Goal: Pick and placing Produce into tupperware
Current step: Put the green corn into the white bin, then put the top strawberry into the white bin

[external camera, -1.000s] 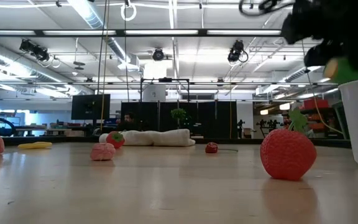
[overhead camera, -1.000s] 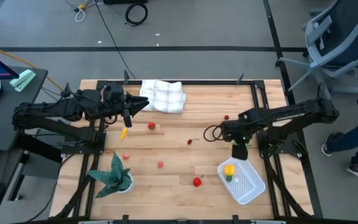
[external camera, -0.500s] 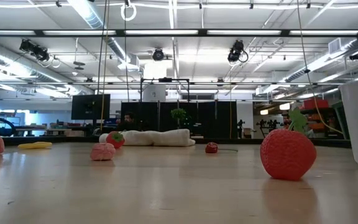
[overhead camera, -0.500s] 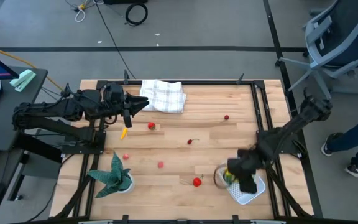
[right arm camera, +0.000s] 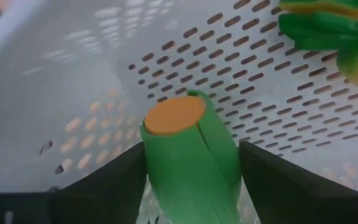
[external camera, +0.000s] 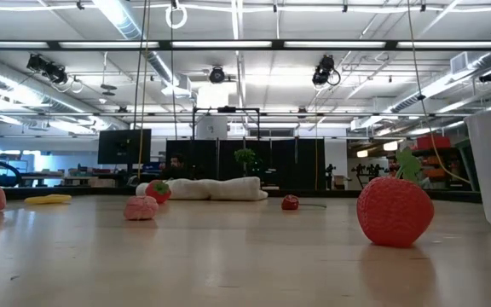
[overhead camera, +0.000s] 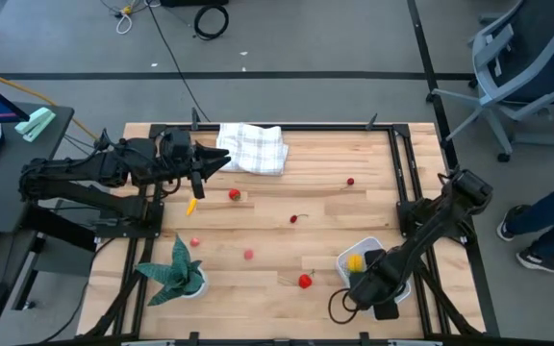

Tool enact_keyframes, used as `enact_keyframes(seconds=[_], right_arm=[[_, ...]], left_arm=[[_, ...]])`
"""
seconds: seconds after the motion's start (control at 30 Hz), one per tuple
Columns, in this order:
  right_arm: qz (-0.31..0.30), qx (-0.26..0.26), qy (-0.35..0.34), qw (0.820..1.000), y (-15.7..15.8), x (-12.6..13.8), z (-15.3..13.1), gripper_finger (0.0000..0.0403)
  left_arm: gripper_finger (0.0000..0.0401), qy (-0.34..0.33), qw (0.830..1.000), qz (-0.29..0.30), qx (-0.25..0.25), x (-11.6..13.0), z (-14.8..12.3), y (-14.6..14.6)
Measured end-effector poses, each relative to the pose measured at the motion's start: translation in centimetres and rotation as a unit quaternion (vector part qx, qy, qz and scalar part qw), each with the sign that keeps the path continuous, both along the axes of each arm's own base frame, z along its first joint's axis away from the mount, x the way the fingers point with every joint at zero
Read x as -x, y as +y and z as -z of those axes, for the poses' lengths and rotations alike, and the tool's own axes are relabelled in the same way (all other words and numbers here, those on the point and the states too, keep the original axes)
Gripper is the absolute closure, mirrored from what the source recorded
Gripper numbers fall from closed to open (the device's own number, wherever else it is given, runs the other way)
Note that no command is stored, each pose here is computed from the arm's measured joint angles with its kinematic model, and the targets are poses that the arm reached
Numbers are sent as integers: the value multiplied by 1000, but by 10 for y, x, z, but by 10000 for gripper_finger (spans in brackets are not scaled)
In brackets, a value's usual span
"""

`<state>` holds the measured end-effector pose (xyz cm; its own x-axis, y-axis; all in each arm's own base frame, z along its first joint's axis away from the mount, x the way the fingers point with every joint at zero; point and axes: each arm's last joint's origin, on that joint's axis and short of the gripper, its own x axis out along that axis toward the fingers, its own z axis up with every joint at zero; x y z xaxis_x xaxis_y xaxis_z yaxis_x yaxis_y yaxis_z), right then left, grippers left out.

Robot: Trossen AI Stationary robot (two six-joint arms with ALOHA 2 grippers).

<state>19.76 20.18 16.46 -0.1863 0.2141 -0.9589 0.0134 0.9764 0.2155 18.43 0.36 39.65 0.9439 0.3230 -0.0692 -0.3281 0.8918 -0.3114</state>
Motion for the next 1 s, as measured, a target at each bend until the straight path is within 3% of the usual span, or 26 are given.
enact_keyframes(seconds=[0.27,0.4,0.57,0.7,0.83,1.0], right_arm=[[4,-10,4,1000,-4,-6,0,98],[42,-50,27,998,-4,-16,-10,87],[77,-136,47,987,0,-37,-39,91],[71,-166,29,983,3,-50,-72,102],[35,-152,8,988,-1,-53,-104,114],[-27,-45,2,999,-15,-43,-118,123]], left_arm=[[294,0,1000,0,0,0,0,0],[294,-3,1000,-1,9,0,0,0],[294,-15,999,-3,42,0,0,0],[294,-16,999,-3,46,0,0,0],[294,-13,999,-3,46,0,0,0],[294,59,996,-12,70,3,16,0]])
